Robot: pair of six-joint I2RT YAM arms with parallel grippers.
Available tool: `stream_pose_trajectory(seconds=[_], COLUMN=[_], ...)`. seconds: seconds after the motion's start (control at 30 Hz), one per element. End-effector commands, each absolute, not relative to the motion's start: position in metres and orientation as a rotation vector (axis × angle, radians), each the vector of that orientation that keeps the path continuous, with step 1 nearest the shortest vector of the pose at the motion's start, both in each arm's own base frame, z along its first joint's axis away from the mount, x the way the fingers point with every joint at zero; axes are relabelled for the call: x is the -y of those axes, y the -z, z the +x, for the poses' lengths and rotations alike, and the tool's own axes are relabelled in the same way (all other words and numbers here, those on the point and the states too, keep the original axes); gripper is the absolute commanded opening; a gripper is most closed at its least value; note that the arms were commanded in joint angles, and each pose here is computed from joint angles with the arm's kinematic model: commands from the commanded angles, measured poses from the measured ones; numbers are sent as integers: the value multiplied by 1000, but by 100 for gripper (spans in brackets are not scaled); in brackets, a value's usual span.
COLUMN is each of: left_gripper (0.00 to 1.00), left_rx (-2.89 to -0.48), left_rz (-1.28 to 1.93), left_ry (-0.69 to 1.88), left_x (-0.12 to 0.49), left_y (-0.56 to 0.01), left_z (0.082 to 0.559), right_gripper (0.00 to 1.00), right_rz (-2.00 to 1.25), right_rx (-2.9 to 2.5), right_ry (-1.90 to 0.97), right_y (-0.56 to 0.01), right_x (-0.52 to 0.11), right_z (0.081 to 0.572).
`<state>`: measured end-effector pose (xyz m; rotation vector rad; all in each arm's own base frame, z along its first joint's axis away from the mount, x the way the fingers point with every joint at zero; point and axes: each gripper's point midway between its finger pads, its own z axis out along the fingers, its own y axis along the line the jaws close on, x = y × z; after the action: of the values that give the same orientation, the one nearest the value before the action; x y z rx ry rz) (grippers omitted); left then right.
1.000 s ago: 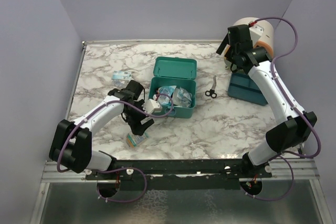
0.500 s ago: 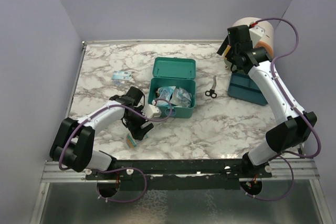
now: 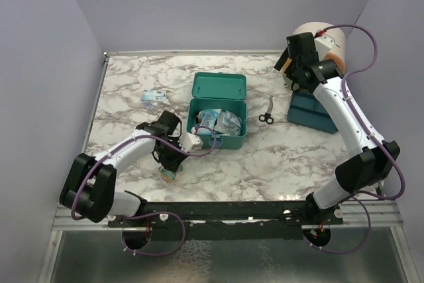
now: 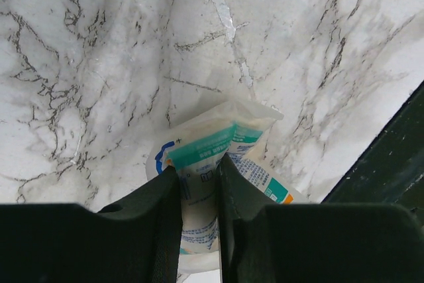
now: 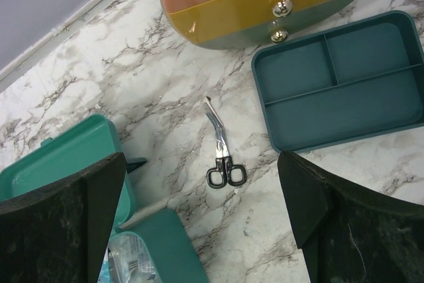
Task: Organize the medicine kit
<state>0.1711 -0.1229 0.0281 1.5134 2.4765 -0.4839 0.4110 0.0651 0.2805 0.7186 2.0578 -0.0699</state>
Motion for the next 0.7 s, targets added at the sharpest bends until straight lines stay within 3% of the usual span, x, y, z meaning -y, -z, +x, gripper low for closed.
stream_pose_trajectory(seconds=[0.0,0.37,0.67], left_gripper=[24,24,8], left_rx=[-2464,-2333,-2272], left_rz=[1538,1576,1497], left_ry=[467,440,300], left_x=[118,122,108], left_y=[-35,-93,-146], left_z=[166,175,201], right_gripper=[100,100,100], right_rz=[757,756,758], right_rx=[-2020,-2036,-2033], right_ry=[73,51,54], right_y=[-289,-279,-277], right_x=[-57,-62,-61], right_z=[405,409,406])
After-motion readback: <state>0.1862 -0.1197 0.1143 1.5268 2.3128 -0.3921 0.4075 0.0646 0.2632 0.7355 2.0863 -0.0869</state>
